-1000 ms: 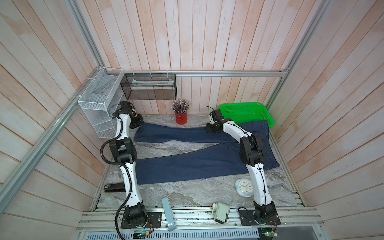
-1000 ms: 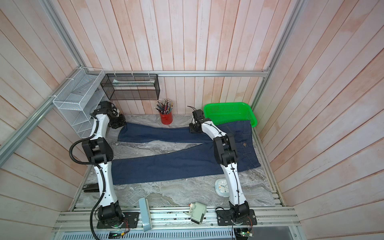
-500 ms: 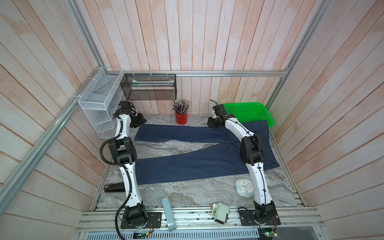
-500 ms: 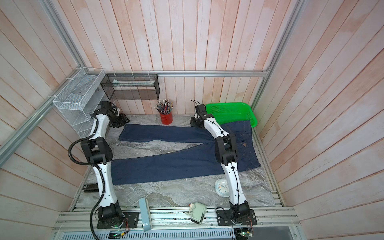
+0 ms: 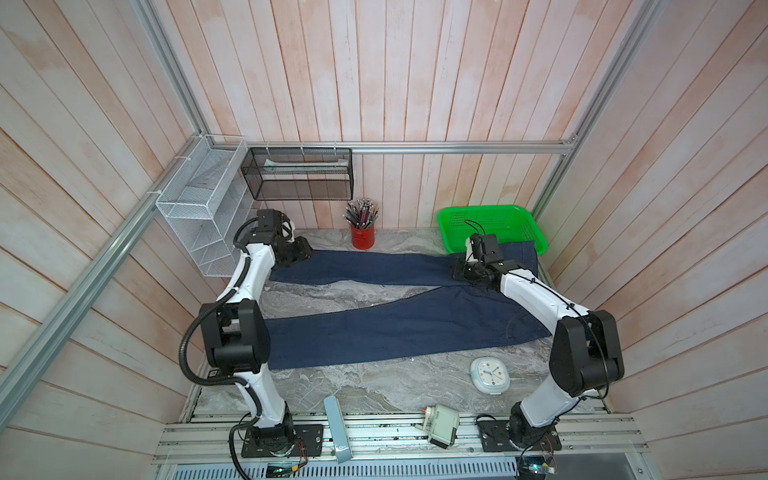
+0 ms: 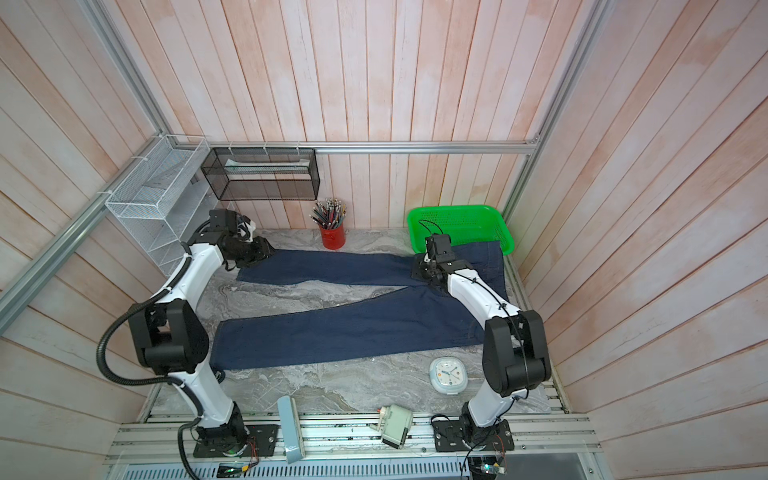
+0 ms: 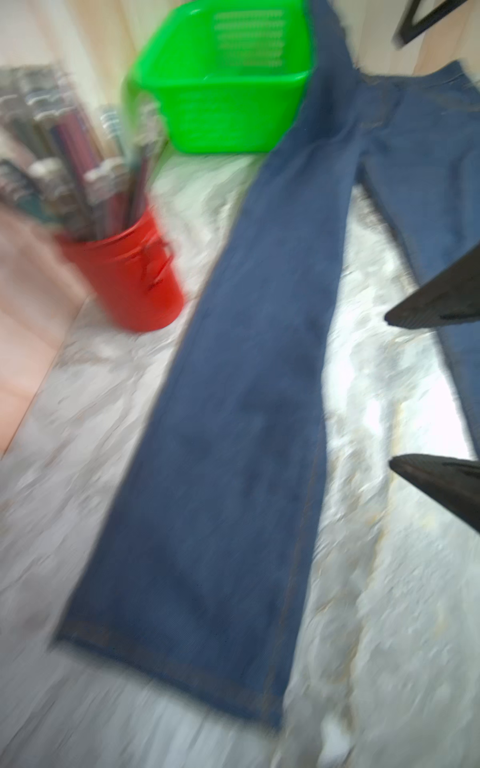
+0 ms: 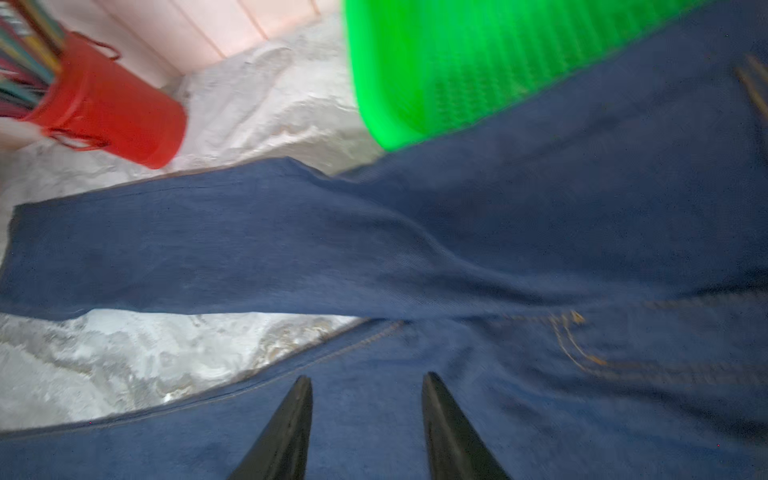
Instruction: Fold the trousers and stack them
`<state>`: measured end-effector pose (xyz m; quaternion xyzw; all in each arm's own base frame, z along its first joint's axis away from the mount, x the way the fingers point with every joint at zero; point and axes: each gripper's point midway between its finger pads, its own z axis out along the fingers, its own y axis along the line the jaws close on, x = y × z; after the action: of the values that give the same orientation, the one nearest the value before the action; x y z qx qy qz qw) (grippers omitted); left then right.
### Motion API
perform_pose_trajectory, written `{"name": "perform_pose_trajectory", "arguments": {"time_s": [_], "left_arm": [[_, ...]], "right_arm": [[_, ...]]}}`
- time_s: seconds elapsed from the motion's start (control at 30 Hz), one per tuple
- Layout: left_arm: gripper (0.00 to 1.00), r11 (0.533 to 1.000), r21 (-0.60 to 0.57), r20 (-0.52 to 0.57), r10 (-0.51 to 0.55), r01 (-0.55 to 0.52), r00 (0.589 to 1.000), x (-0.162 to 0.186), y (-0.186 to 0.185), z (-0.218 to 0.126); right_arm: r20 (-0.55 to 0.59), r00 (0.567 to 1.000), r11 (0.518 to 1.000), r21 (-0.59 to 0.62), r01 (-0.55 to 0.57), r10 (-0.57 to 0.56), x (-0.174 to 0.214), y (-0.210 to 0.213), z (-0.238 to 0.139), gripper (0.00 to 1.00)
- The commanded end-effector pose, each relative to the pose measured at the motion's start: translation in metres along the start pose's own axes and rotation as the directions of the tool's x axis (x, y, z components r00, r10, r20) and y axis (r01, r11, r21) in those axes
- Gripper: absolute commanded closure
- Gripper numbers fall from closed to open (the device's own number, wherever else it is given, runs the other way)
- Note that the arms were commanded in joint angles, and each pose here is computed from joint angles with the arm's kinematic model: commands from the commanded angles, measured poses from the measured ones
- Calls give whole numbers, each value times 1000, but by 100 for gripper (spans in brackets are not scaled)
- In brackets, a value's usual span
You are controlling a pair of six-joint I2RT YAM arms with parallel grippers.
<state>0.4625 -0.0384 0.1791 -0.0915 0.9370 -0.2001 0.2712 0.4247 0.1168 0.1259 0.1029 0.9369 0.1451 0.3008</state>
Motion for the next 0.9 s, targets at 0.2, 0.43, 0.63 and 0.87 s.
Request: {"name": "perform_pose_trajectory", "arguments": {"time_s": [0.2,0.43,0.63,0.87], "left_arm": [[50,995,-11,-69,-103,102,992,97,12,3],[50,990,27,-75,-139,142,987,114,9,2],[51,984,44,-72,-168,171,983,121,8,2],[50,982,40,-27,-182,183,983,117,11,-9]], "right_arm": [[-27,940,917,231,-324,339,55,-120,-5,60],[133,883,808,359,-467,450,49,-175,-25,59],[164,794,651,487,-582,586,69,-227,-25,57],[176,678,434,648,-625,714,134,-263,-51,55]]}}
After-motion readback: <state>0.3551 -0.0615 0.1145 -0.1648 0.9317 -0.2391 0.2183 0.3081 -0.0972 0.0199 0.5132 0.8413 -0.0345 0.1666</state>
